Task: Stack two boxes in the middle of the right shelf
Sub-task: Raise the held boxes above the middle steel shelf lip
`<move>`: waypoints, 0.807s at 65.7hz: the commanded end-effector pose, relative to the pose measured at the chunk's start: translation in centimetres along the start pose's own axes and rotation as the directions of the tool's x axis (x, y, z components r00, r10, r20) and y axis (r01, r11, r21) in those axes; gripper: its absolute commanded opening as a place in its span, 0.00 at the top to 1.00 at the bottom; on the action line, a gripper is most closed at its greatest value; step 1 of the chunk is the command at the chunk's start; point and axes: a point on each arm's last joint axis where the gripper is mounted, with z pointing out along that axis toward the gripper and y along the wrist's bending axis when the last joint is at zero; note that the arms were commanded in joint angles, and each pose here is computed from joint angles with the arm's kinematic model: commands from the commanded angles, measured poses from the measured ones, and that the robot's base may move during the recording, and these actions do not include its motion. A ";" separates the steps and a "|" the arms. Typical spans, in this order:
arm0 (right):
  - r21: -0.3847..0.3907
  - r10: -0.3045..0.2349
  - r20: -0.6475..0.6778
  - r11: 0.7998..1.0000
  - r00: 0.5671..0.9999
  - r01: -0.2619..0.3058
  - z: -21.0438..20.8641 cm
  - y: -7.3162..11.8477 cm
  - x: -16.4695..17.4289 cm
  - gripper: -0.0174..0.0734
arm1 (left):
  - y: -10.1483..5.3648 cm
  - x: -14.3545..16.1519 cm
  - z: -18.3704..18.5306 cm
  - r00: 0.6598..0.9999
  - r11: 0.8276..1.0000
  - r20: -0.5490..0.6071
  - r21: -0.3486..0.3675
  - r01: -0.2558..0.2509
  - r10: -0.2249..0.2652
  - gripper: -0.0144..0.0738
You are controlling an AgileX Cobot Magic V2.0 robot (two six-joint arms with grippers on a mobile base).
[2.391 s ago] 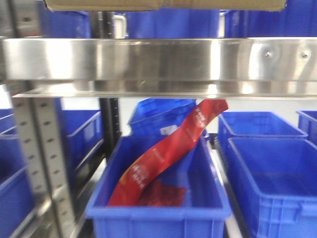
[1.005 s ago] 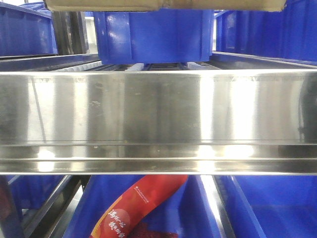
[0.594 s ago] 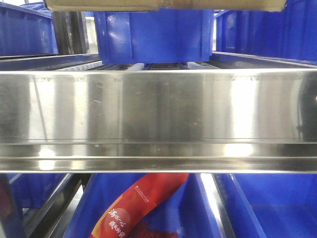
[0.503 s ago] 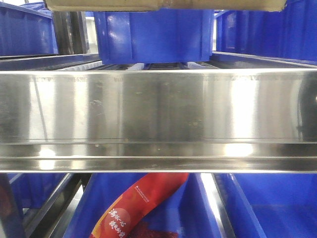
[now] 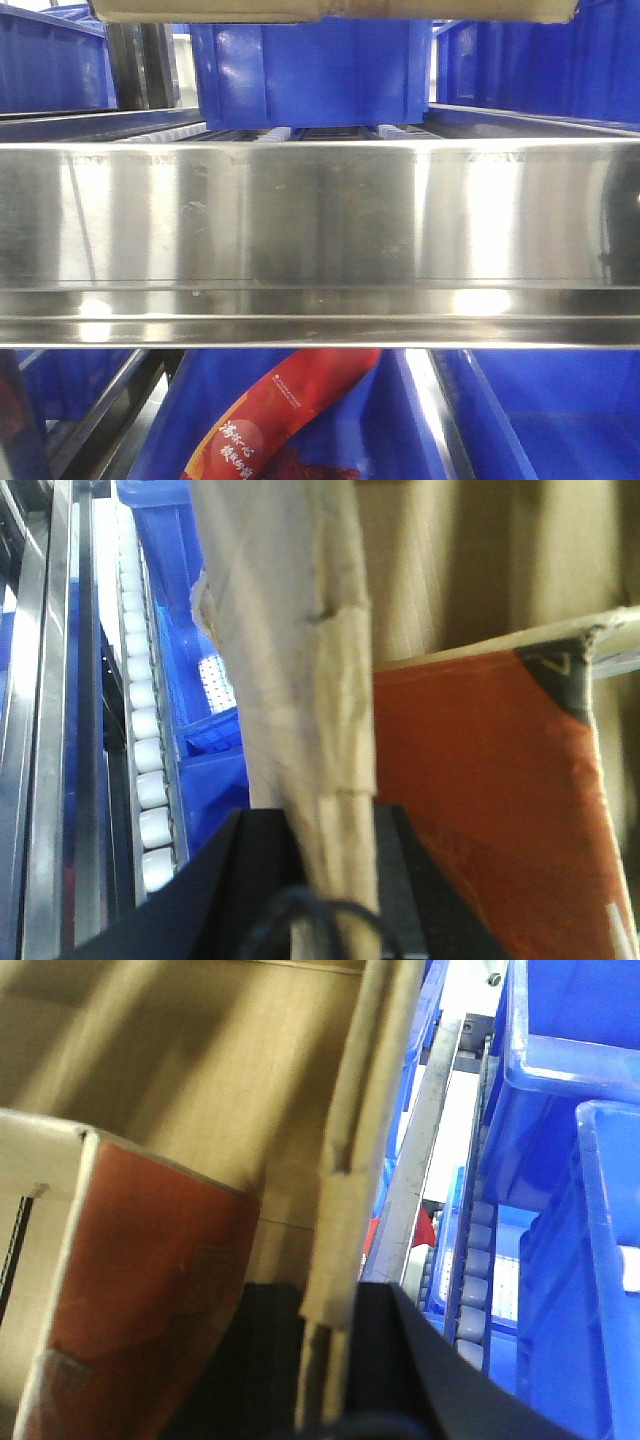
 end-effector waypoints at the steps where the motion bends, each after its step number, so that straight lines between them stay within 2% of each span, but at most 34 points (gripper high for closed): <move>1: -0.030 0.012 0.055 0.999 0.998 -0.010 -0.5 0.2 -0.6 0.98 | 0.4 -0.4 -1.0 0.999 0.999 0.048 -0.031 -0.018 0.019 0.96; 7: -0.129 0.082 0.042 0.989 0.996 -0.076 0.0 1.0 -0.6 0.98 | 1.2 -0.6 -1.1 0.997 0.992 0.057 -0.118 -0.045 0.052 0.96; 12: -0.167 0.104 -0.001 0.981 0.995 -0.102 0.8 1.3 -0.3 0.98 | 1.4 -0.6 -0.9 0.997 0.988 0.056 -0.143 -0.051 0.060 0.96; 21: -0.162 0.096 -0.112 0.980 0.989 -0.113 3.3 1.0 0.7 0.98 | 1.9 -0.6 0.6 0.999 0.988 0.024 -0.148 -0.040 0.045 0.96; 33: -0.145 0.093 -0.258 0.980 0.962 -0.134 7.7 0.4 2.3 0.98 | 1.9 -0.1 4.0 0.997 0.985 -0.055 -0.159 -0.058 0.050 0.96; 45: -0.116 0.086 -0.318 0.985 0.944 -0.129 10.2 -0.2 3.3 0.97 | 1.9 0.7 7.0 0.990 0.984 -0.133 -0.164 -0.072 0.050 0.96; 50: -0.116 0.086 -0.321 0.985 0.943 -0.130 10.3 -0.2 3.4 0.92 | 1.9 0.9 8.0 0.987 0.985 -0.154 -0.157 -0.071 0.046 0.89; 53: -0.115 0.087 -0.317 0.985 0.944 -0.130 10.4 -0.3 3.4 0.86 | 1.8 1.0 8.2 0.986 0.986 -0.159 -0.151 -0.068 0.044 0.83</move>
